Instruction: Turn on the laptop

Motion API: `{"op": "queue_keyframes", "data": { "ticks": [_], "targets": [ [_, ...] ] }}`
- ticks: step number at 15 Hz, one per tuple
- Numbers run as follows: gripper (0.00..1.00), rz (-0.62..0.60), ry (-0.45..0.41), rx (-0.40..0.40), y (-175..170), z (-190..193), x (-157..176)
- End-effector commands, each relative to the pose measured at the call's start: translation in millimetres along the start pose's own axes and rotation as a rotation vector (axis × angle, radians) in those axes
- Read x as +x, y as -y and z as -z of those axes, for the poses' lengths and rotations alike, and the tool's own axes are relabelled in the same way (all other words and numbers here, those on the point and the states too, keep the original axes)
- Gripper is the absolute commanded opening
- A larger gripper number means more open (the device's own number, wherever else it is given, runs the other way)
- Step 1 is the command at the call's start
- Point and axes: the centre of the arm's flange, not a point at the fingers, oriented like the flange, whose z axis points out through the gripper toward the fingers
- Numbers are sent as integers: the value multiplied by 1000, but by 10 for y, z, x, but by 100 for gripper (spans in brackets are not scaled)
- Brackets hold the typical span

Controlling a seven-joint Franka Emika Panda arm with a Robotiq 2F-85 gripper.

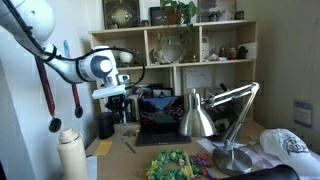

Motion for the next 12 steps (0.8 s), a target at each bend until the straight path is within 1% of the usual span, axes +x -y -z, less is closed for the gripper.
{"op": "queue_keyframes", "data": {
  "ticks": [1, 2, 3, 4, 6, 7, 9, 10, 11, 12],
  "targets": [
    [6, -82, -70, -14, 397, -71, -799],
    [5, -102, -81, -17, 457, -99, -941],
    [2, -128, -97, -20, 475, -110, -1056],
    [2, -148, -110, -26, 483, -121, -1147],
    [6, -185, -136, -35, 458, -96, -1285],
    [29, -199, -151, -33, 419, -67, -1328],
    [33, -214, -183, -42, 289, 54, -1352],
    [39, -213, -196, -45, 217, 113, -1345],
    [47, -214, -207, -52, 112, 185, -1306],
    [54, -214, -216, -58, 17, 249, -1276]
  ]
}}
